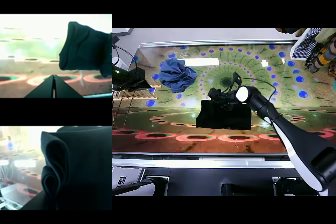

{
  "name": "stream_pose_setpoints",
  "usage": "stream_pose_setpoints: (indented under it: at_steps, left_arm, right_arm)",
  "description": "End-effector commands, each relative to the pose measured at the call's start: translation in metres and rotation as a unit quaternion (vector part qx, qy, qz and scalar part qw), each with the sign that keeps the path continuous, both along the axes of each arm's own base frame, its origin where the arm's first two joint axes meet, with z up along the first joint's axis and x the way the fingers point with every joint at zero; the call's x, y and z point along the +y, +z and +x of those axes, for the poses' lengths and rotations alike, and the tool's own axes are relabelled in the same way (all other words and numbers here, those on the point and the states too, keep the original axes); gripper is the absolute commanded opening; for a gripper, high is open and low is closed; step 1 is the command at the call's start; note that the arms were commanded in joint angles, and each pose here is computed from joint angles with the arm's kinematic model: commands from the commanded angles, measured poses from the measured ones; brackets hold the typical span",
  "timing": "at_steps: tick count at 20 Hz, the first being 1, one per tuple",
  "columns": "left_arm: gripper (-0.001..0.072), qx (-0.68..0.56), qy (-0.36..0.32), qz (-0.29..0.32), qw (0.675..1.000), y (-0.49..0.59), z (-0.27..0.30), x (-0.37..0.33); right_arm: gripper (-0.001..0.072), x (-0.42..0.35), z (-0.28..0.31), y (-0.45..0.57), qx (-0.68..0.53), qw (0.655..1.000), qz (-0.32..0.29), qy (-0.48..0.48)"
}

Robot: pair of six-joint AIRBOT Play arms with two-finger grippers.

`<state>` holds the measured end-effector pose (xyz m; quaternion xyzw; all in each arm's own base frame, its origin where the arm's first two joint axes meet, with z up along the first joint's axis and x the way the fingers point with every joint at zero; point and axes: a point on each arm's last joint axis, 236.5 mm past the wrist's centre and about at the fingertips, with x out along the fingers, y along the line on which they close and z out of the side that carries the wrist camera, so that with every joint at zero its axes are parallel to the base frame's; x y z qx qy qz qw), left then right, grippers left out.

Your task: Fold the clothes and pants, and hang the long-sleeved shirts on hangers.

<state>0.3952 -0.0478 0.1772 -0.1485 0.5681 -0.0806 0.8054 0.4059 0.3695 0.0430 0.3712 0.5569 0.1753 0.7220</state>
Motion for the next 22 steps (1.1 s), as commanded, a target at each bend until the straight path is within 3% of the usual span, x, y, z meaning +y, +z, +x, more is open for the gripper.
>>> stream_pose_setpoints:
  at_steps: [1, 2, 3, 6, 7, 11, 14, 22]
  left_arm:
    - [0.0017, -0.006, 0.002, 0.001, 1.000, 0.001, 0.003, 0.001]
    - [0.0017, -0.005, 0.002, 0.001, 1.000, 0.000, 0.003, 0.001]
    - [0.0017, -0.004, 0.002, 0.001, 1.000, -0.001, 0.004, 0.001]
    - [0.0017, 0.000, 0.002, 0.000, 1.000, -0.004, 0.005, 0.001]
    - [0.0017, 0.001, 0.002, 0.000, 1.000, -0.004, 0.005, 0.001]
    - [0.0017, 0.001, 0.002, 0.000, 1.000, -0.005, 0.005, 0.001]
    - [0.0017, 0.002, 0.002, 0.000, 1.000, -0.005, 0.005, 0.001]
    - [0.0017, 0.007, 0.000, 0.001, 1.000, -0.006, 0.002, 0.001]
  right_arm:
    - [0.0027, 0.007, -0.002, -0.020, 0.024, 1.000, 0.002, 0.000]
    - [0.0029, 0.008, -0.002, -0.023, 0.028, 1.000, 0.003, -0.001]
    - [0.0077, 0.008, -0.001, -0.025, 0.029, 1.000, 0.003, -0.002]
    - [0.0418, 0.012, 0.000, -0.021, 0.026, 1.000, 0.016, -0.002]
    - [0.0489, 0.017, 0.001, -0.014, 0.018, 0.999, 0.029, 0.002]
    - [0.0498, 0.012, 0.020, 0.029, -0.033, 0.997, 0.070, -0.020]
    - [0.0557, -0.036, 0.035, 0.056, -0.050, 0.996, 0.064, -0.029]
    - [0.0590, -0.251, 0.021, 0.019, 0.011, 0.997, -0.076, 0.010]
